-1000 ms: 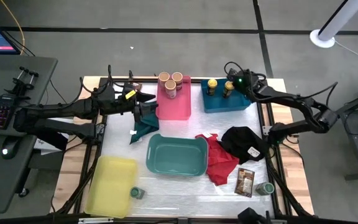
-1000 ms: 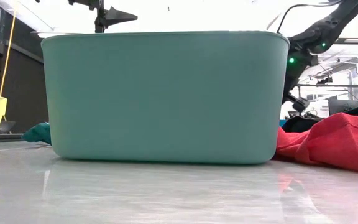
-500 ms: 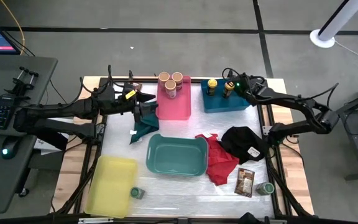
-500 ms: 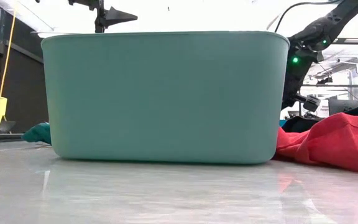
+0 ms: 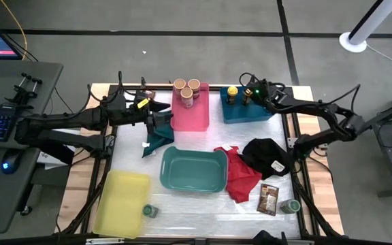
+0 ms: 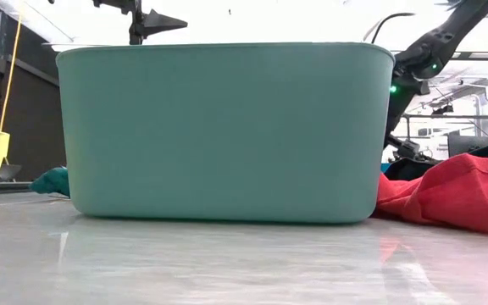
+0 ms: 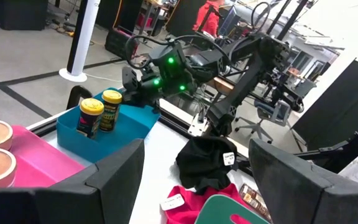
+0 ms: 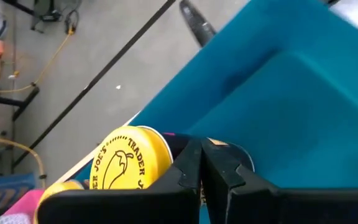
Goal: Sort spices by type
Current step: Adjust the yellow seasoning bottle in the blue bin, then put the right green seasoning bottle into the green bin
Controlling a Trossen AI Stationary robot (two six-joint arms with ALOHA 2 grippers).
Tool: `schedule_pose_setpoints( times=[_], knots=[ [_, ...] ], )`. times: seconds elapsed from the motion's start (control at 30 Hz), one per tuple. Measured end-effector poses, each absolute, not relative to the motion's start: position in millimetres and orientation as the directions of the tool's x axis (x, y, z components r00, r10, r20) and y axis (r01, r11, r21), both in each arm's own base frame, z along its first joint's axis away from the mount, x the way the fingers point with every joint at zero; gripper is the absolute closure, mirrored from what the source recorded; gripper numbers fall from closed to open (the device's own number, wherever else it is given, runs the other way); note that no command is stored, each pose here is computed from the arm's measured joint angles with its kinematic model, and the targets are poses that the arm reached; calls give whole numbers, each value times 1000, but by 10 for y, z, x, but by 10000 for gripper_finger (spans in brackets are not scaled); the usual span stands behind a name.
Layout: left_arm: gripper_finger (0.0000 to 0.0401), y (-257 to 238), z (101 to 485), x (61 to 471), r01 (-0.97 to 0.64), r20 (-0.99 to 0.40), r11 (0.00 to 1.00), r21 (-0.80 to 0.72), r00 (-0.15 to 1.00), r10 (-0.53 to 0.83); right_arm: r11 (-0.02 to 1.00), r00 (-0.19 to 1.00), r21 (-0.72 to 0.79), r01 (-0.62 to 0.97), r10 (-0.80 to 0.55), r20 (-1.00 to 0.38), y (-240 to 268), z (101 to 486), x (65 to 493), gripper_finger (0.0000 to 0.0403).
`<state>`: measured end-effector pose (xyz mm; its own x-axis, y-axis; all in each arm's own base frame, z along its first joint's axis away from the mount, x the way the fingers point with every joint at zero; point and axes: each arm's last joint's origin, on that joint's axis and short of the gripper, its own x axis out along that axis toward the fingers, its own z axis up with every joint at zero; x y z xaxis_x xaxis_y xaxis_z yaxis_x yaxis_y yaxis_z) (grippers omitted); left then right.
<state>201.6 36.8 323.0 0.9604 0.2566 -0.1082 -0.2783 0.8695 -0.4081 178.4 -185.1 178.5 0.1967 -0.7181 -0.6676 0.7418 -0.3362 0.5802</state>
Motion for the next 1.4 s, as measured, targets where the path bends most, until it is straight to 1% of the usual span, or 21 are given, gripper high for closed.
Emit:
schedule_pose_setpoints(
  times=[0.33, 0.67, 0.9, 1.0, 1.13, 1.23, 1.3, 1.4],
  knots=[
    [126, 368, 3225, 2016, -280, -113, 869, -408, 960, 257, -300, 260, 610, 733, -705, -659, -1873, 1673, 1933, 403],
    [126, 369, 3226, 2016, -281, -112, 869, -408, 960, 257, -271, 306, 685, 676, -743, -596, -1920, 1715, 1992, 403],
    [126, 369, 3226, 2016, -280, -112, 869, -408, 960, 257, -266, 320, 689, 674, -735, -598, -1918, 1716, 1997, 403],
    [126, 369, 3226, 2016, -281, -112, 869, -408, 960, 257, -249, 318, 673, 696, -734, -600, -1901, 1746, 1978, 403],
    [126, 369, 3226, 2016, -280, -112, 869, -408, 960, 257, -215, 270, 631, 745, -768, -581, -1828, 1914, 1873, 403],
    [126, 369, 3220, 2015, -283, -118, 869, -407, 959, 257, -167, 265, 591, 789, -776, -573, -1733, 2088, 1746, 403],
    [126, 369, 3206, 2013, -289, -133, 867, -405, 957, 257, -117, 283, 568, 815, -775, -566, -1643, 2212, 1658, 403],
    [126, 368, 3187, 2011, -297, -153, 866, -402, 954, 257, -3, 369, 555, 832, -744, -558, -1450, 2379, 1575, 403]
  ],
)
